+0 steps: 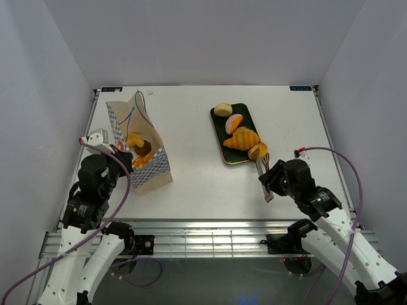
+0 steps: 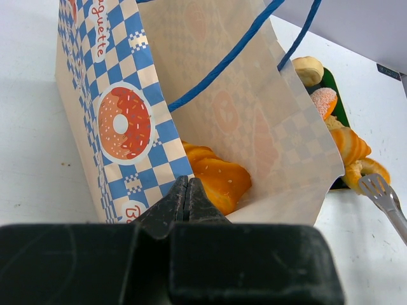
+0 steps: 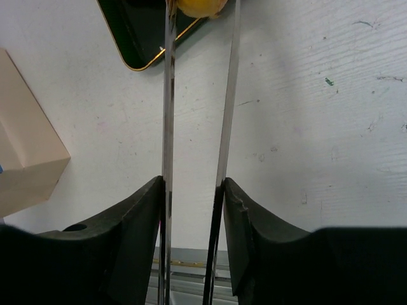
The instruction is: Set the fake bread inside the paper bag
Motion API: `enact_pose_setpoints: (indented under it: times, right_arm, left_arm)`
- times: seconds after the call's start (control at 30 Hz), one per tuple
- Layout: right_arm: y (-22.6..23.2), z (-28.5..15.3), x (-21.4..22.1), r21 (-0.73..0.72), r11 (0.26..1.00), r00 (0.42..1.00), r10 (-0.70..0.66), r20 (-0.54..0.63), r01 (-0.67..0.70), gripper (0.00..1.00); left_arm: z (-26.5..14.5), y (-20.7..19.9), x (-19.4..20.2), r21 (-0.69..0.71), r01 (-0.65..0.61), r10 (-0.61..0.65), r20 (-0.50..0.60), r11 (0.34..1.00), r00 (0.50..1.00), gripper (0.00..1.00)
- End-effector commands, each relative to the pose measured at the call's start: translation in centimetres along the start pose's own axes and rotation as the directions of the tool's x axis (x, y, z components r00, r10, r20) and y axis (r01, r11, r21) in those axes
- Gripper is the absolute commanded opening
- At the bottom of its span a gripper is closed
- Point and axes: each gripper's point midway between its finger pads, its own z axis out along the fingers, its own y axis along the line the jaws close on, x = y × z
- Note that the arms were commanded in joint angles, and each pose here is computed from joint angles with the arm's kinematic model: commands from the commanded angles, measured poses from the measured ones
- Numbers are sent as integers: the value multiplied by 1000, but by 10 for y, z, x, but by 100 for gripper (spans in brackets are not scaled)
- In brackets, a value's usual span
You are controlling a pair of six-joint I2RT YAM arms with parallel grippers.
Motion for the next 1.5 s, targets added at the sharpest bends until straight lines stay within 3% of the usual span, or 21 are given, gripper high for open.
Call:
enact_pose_setpoints:
  times: [0.0,0.23,0.47,0.77,0.83,0.97,1.17,1.33,1.47]
  right_arm:
    - [15,5,-8,-53,998,1000,20,24,-18,46]
    - [33,-8,-22,-108,994,999,20,49,-15,22]
    - [47,-37,-43,-136,991,995,19,101,-5,21]
    - [55,-79,-86,-123,991,967,-12,255,44,21]
    - [72,-84,-95,-194,976,955,-38,296,99,22]
    - [111,-97,-106,-315,897,911,-187,367,311,25]
    - [182,-126,-102,-543,652,842,-326,430,530,33]
    - [209,-126,-103,-604,560,823,-346,451,567,34]
    - [237,-138,-96,-705,424,822,-336,461,569,34]
  left_arm:
    - [1,3,8,-4,-12,12,-25,1000,1000,0]
    - [-1,3,6,-3,-12,12,-15,1000,1000,0]
    - [0,2,7,5,-12,12,-19,1000,1000,0]
    - [-1,1,6,7,-11,12,-15,1000,1000,0]
    - [-1,2,6,3,-12,12,-15,1000,1000,0]
    - [0,3,6,-1,-13,13,-13,1000,1000,0]
    - [-1,4,3,-8,-15,15,-3,1000,1000,0]
    - [-2,6,2,-19,-15,15,3,1000,1000,0]
    - [-1,5,3,-17,-15,15,-6,1000,1000,0]
